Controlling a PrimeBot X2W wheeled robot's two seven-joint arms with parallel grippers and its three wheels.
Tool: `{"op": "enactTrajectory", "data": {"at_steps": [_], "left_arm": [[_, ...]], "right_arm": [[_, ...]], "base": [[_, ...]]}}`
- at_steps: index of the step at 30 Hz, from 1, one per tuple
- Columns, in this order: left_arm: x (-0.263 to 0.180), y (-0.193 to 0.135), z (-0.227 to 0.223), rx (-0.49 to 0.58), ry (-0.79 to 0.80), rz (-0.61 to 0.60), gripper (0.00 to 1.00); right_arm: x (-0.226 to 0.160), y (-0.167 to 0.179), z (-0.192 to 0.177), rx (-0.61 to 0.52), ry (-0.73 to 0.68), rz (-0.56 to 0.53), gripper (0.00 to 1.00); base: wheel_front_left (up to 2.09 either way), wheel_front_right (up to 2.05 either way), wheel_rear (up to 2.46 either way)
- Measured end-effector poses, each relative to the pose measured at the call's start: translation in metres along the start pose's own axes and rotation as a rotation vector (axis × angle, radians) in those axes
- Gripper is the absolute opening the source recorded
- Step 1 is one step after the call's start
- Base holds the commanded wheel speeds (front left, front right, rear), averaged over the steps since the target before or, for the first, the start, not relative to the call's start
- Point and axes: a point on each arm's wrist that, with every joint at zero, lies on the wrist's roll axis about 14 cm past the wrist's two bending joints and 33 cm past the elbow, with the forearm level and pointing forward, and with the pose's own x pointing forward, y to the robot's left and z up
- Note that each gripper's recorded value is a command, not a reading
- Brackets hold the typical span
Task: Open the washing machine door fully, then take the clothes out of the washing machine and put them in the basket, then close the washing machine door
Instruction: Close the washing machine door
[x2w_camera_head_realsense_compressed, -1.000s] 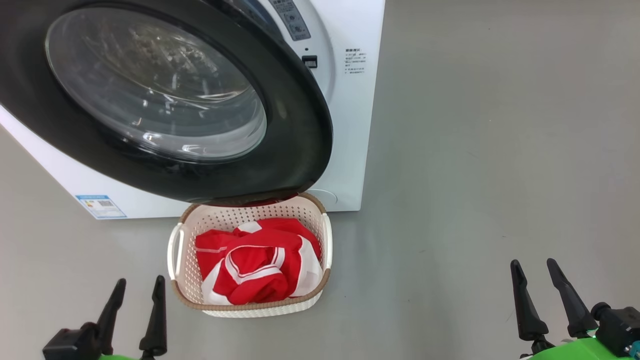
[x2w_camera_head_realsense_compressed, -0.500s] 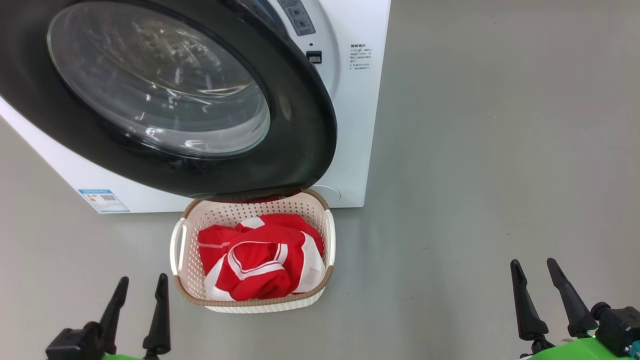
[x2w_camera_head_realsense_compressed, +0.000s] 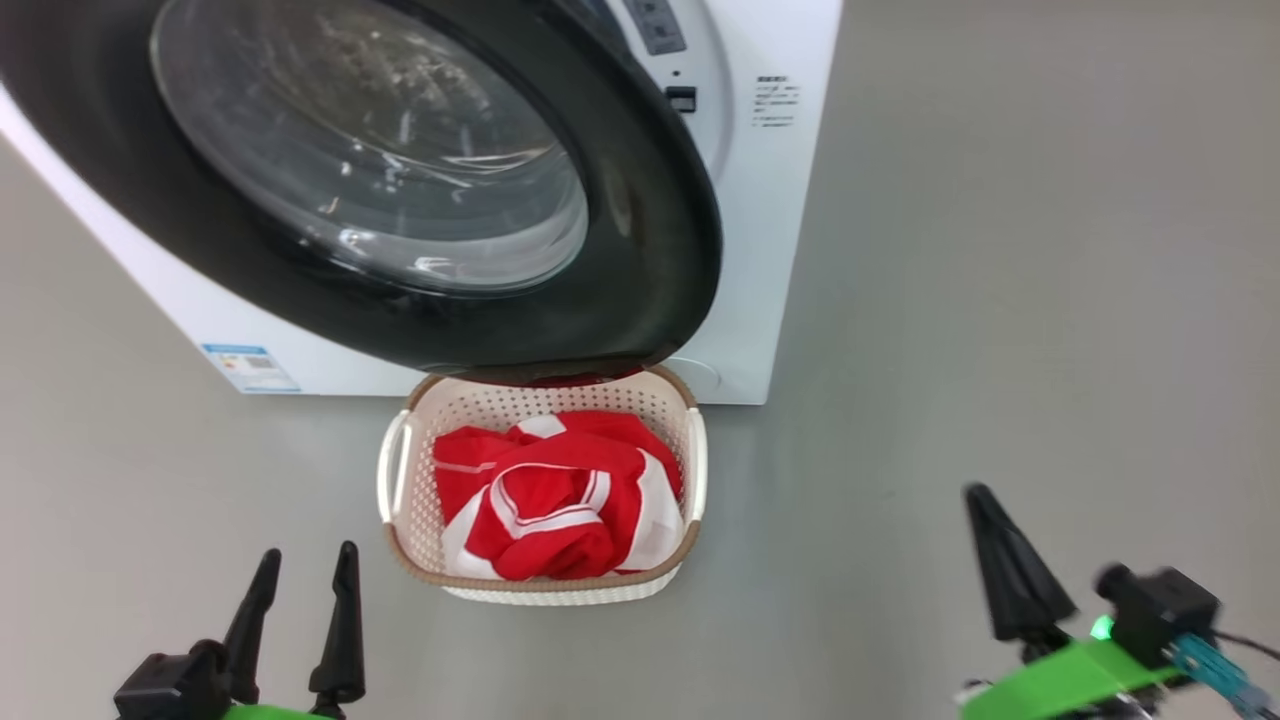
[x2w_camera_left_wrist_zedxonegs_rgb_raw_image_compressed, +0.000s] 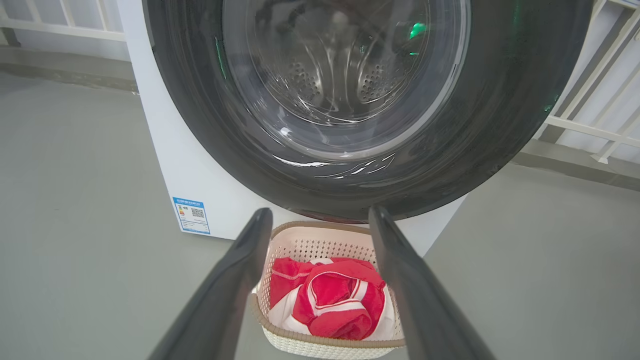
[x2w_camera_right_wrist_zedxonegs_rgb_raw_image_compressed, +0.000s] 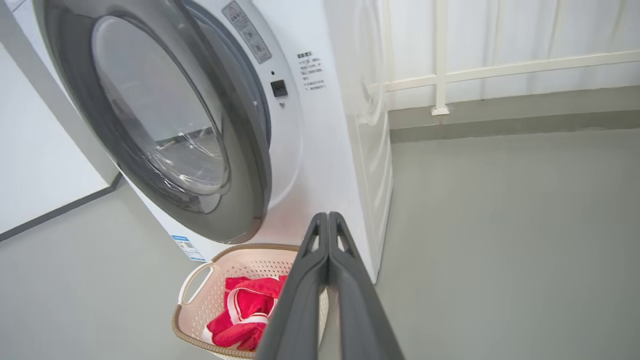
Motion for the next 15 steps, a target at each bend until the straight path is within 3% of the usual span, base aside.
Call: {"op": "enactTrajectory", "data": {"at_steps": [7, 15], "left_arm": [[-0.01, 0.019, 0.004, -0.05, -0.018, 0.071, 1.0], [-0.015, 0.031, 0.009, -0.1, -0.035, 0.118, 1.0]], "right_arm": [[0.046, 0.079, 0.003, 0.004, -0.007, 0.246, 0.0], [0.097, 0.128, 0.025, -0.003, -0.065, 0.395, 0.0]], "base": [[0.0, 0.0, 0.0], [0.0, 0.0, 0.0]]}}
